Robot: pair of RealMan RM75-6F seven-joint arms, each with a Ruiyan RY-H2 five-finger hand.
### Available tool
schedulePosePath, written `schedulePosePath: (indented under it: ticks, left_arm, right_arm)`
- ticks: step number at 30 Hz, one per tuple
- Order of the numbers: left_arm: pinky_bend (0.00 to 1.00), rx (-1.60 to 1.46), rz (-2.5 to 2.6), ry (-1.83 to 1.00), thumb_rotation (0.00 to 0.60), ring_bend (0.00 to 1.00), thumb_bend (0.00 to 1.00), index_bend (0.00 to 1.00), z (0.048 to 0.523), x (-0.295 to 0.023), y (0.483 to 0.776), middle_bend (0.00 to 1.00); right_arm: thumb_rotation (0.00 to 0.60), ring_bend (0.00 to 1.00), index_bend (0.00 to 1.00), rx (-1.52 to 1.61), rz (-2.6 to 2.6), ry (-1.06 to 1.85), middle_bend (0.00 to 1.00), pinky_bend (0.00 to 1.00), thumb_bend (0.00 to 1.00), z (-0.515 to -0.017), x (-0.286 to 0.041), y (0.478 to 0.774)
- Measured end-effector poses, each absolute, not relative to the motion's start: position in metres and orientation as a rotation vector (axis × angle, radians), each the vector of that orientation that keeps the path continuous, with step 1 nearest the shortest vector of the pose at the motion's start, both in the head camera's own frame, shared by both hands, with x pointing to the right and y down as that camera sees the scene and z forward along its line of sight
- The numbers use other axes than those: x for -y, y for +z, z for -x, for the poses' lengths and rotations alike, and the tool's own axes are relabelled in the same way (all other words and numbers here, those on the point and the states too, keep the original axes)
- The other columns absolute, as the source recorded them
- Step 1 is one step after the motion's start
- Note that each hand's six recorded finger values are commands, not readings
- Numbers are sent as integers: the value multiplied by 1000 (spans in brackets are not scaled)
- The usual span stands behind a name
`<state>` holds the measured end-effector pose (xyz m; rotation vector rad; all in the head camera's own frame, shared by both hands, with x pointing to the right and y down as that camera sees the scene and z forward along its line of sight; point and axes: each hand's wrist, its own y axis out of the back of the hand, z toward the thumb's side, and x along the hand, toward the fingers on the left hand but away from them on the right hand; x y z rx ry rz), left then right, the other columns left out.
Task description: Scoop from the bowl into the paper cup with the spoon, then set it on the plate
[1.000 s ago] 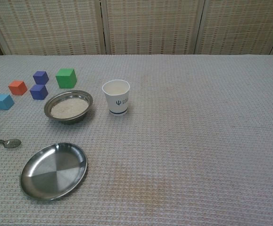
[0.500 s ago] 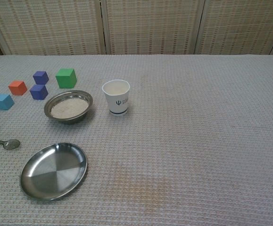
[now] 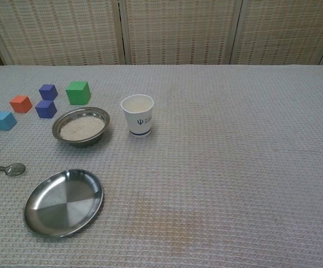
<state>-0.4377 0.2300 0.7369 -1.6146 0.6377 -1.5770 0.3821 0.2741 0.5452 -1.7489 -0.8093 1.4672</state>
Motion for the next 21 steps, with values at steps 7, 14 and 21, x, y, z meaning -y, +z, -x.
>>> schedulePosePath:
  ticks: [7, 14, 21]
  left_arm:
    - [1000, -650, 1662, -1565, 600, 1000, 424, 761, 438, -229, 732, 1000]
    - [1000, -692, 1697, -1537, 600, 1000, 469, 852, 437, -228, 727, 1000]
    - [1000, -728, 1710, -1501, 600, 1000, 607, 911, 435, -226, 715, 1000]
  right_arm:
    - [600, 0, 0, 805, 1751, 1467, 0, 0, 59, -382, -275, 545]
    - [600, 0, 0, 802, 1754, 1462, 0, 0, 59, -380, -276, 545]
    - [600, 0, 0, 799, 1763, 1457, 0, 0, 59, -379, -276, 544]
